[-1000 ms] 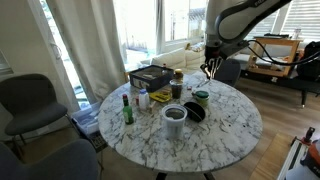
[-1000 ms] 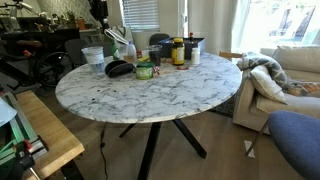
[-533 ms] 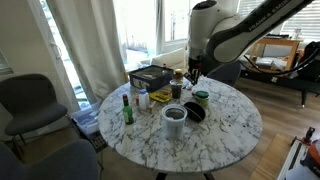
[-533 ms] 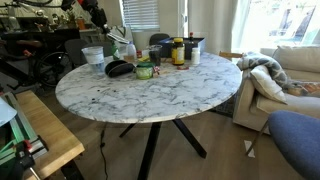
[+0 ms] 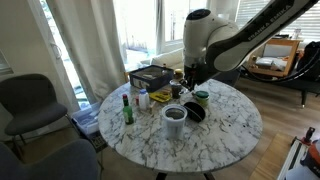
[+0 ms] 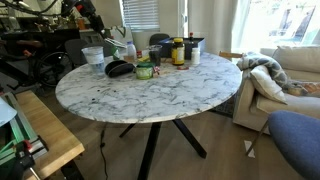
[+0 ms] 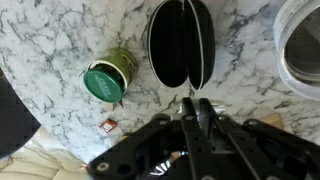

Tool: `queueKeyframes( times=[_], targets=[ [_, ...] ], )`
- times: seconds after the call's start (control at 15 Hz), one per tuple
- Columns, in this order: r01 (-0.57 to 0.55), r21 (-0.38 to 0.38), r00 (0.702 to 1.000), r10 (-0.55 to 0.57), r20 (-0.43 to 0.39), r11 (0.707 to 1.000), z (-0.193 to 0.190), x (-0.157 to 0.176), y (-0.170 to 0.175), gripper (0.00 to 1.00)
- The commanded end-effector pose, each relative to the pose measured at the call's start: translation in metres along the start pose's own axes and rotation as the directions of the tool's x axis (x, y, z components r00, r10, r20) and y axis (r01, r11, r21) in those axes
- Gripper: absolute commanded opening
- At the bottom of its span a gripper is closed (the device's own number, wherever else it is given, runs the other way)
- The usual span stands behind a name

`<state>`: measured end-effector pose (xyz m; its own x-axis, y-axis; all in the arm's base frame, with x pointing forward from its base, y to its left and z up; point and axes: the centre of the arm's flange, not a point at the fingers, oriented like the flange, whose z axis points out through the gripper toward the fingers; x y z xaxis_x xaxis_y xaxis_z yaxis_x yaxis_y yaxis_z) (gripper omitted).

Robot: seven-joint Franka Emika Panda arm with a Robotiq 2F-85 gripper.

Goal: Remove the glasses from the silver cup and put them in the black purse

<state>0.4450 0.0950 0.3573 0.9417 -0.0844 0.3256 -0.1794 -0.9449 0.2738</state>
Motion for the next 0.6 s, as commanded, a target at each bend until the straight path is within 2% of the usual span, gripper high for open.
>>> queueKeyframes(
  times=[0.0, 0.27, 0.33, 0.53],
  targets=[
    [-0.002, 0.004, 1.0, 0.002, 0.007, 1.0, 0.002, -0.001, -0.001, 0.03],
    [0.001, 0.002, 0.998, -0.001, 0.067, 1.0, 0.018, -0.018, 0.0, 0.03],
    [0.013, 0.01, 0.998, -0.014, 0.061, 1.0, 0.023, -0.023, 0.001, 0.03],
    [0.044, -0.03, 0.999, -0.043, 0.026, 0.999, 0.028, -0.04, 0.015, 0.03]
  ],
)
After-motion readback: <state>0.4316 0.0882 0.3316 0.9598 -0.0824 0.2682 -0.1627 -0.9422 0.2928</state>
